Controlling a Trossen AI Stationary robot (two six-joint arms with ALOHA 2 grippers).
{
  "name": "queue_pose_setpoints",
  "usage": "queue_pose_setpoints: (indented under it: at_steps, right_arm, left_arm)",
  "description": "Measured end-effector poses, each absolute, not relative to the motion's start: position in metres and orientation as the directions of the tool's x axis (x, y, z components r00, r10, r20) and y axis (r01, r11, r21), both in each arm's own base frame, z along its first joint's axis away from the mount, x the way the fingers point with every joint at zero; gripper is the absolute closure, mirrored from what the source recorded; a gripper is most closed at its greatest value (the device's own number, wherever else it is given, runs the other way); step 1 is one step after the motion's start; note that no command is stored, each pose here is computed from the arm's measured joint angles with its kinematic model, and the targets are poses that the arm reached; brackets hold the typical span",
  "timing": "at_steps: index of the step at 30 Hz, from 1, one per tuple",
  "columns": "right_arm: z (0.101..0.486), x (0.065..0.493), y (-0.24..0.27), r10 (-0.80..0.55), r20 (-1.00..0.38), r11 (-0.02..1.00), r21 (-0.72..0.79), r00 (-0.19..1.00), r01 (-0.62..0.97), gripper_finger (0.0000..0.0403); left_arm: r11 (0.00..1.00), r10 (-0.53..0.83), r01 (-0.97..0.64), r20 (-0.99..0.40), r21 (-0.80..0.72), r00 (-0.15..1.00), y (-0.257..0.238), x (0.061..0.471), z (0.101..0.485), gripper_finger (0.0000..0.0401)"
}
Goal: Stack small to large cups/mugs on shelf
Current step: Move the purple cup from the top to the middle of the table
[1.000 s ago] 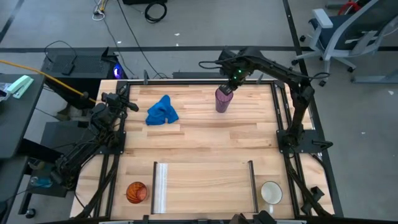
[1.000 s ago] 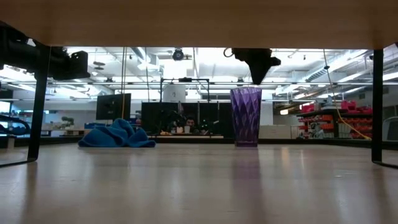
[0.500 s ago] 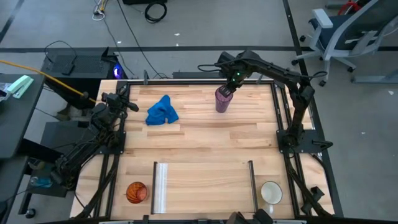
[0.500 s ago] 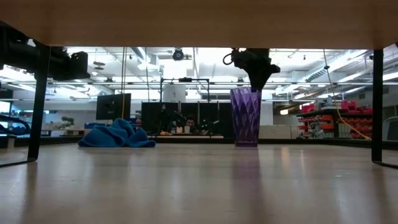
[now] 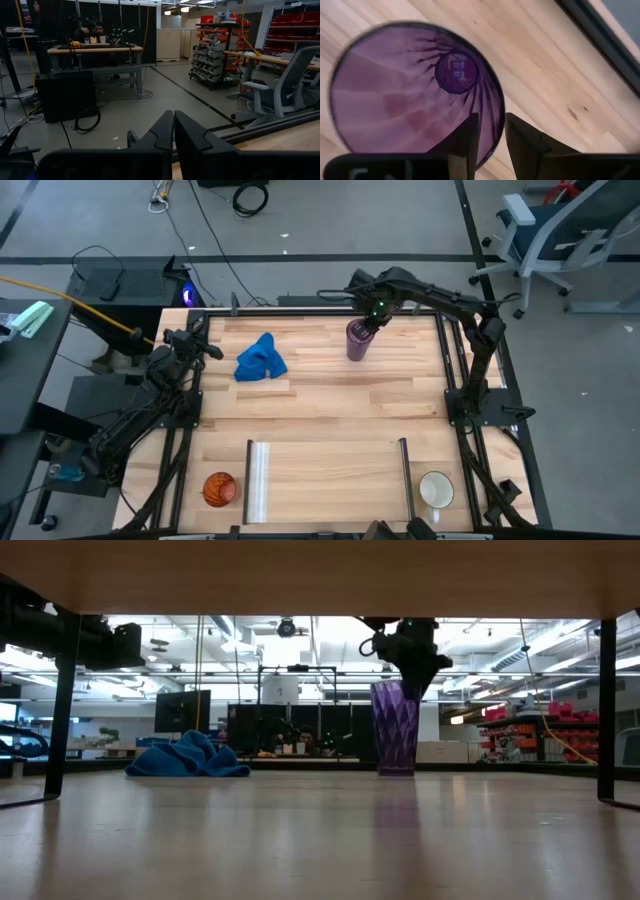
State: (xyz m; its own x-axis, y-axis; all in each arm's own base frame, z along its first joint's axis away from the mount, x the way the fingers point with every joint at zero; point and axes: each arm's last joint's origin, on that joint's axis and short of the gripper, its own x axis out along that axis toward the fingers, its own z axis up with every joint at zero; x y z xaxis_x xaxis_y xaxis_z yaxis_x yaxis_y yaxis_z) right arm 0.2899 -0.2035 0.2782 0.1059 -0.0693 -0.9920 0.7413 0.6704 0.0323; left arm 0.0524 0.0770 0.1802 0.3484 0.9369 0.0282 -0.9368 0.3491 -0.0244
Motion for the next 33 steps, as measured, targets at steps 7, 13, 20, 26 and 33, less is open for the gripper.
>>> queue_pose_setpoints:
  at_steps: [7, 13, 20, 26, 33]
  right_arm:
    - [0.275, 0.29, -0.204, -0.069, -0.992, 0.683, 0.031, 0.106, 0.73, 0.0302]
    - [0.276, 0.291, -0.204, -0.078, -0.99, 0.685, 0.034, 0.12, 0.728, 0.0309]
    - [0.277, 0.293, -0.205, -0.087, -0.987, 0.683, 0.037, 0.132, 0.729, 0.0368]
    - [0.277, 0.293, -0.205, -0.083, -0.987, 0.692, 0.042, 0.137, 0.721, 0.0389]
    - [0.315, 0.298, -0.189, -0.088, -0.986, 0.755, 0.025, 0.139, 0.656, 0.0395]
  left_arm:
    - [0.349, 0.937, -0.937, 0.029, -0.024, 0.348, 0.077, 0.052, 0.18, 0.0387]
    - [0.349, 0.937, -0.937, 0.029, -0.024, 0.348, 0.077, 0.052, 0.18, 0.0379]
    - [0.349, 0.937, -0.937, 0.029, -0.024, 0.348, 0.077, 0.052, 0.18, 0.0384]
    - [0.349, 0.937, -0.937, 0.029, -0.024, 0.348, 0.077, 0.052, 0.18, 0.0385]
    - [0.349, 0.937, -0.937, 0.029, -0.024, 0.348, 0.077, 0.052, 0.18, 0.0377]
